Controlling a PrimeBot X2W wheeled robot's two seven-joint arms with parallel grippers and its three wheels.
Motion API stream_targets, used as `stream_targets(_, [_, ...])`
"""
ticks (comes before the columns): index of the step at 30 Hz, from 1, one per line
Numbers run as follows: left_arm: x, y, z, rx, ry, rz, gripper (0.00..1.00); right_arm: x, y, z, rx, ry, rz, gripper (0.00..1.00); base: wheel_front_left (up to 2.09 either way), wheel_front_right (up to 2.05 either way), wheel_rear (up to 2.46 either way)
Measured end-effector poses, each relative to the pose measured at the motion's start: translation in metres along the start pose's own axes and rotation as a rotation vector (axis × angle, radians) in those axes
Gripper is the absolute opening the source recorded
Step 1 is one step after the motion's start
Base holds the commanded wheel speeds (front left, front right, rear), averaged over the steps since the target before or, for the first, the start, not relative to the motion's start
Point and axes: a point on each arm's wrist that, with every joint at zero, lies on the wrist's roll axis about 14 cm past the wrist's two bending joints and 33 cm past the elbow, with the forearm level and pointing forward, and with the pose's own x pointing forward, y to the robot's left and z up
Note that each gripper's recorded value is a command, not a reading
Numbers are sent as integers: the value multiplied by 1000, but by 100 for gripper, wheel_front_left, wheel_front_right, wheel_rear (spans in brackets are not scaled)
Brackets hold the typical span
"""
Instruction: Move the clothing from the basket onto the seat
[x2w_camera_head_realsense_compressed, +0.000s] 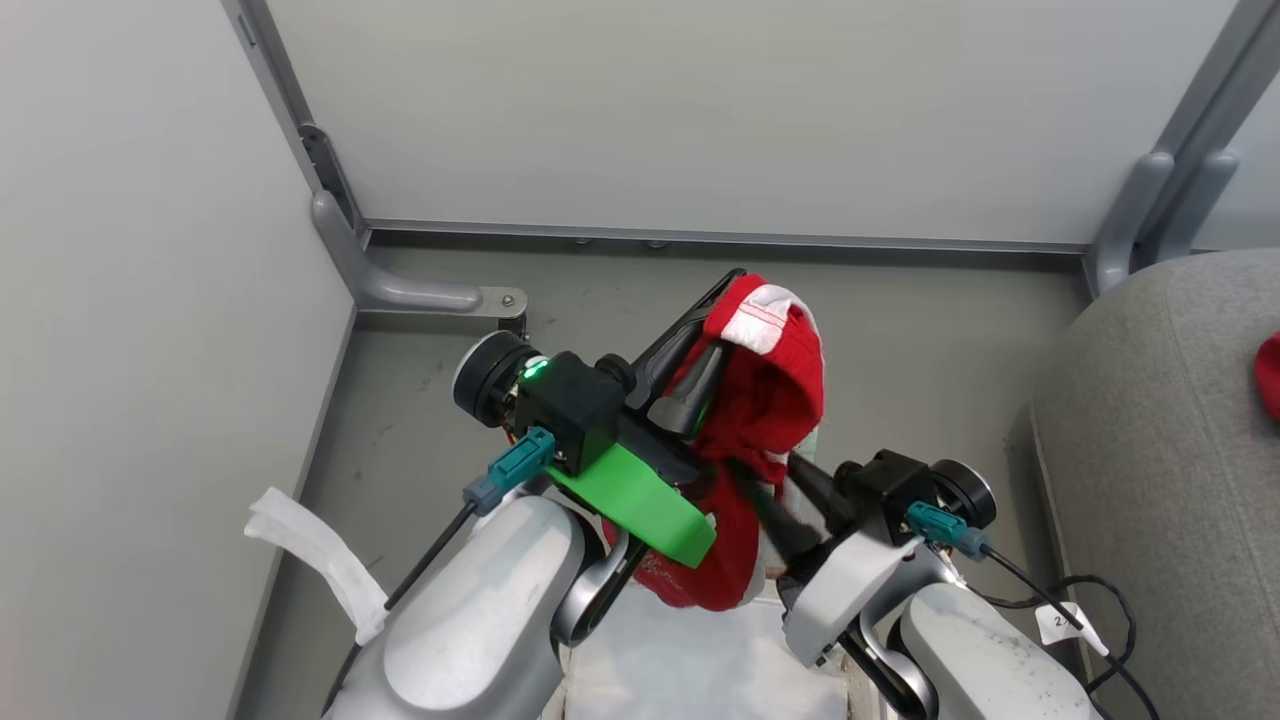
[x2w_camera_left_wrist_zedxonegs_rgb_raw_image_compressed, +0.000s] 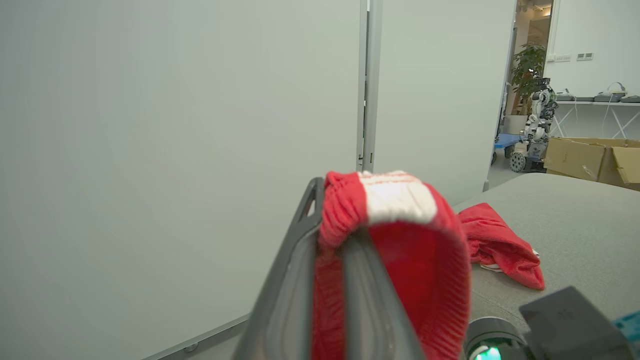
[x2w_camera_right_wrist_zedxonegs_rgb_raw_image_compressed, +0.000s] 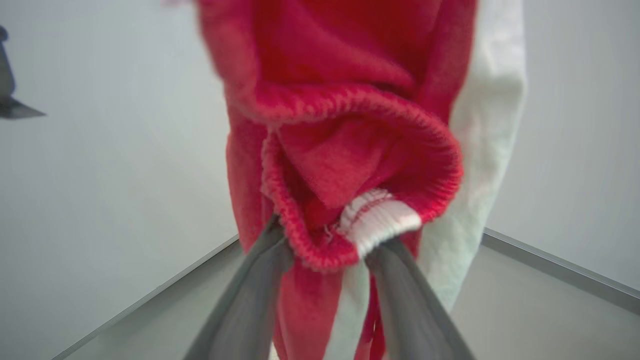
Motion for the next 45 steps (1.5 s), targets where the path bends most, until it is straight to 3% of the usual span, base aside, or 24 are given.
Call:
stream_targets(7, [-4, 1, -7, -10, 18, 12, 0, 0, -6, 8, 19, -34, -30, 0, 0, 0, 0])
stream_targets(8, [-4, 0, -10, -16, 25, 10, 40, -1, -9, 10, 21, -39, -43, 0, 0, 0, 0])
stream_targets(9, [-5, -1, -13, -21, 32, 9, 89, -3, -12, 11, 23, -45, -52, 0, 0, 0, 0])
stream_targets(10, [-5, -2, -18, -28, 44, 8, 100, -5, -15, 13, 22, -52, -64, 0, 0, 0, 0])
stream_targets(26, [8, -52, -89, -163, 194, -130, 100, -103, -111, 53, -40, -170, -442, 0, 0, 0, 0])
stream_targets(37, [26, -116, -125, -264, 263, -319, 100, -194, -150, 63, -88, -179, -725, 0, 0, 0, 0])
stream_targets(43, [27, -146, -142, -311, 306, -414, 100, -233, -170, 75, -169, -162, -832, 0, 0, 0, 0])
stream_targets(45, [27, -147, -152, -320, 325, -424, 100, -236, -184, 96, -238, -181, -842, 0, 0, 0, 0])
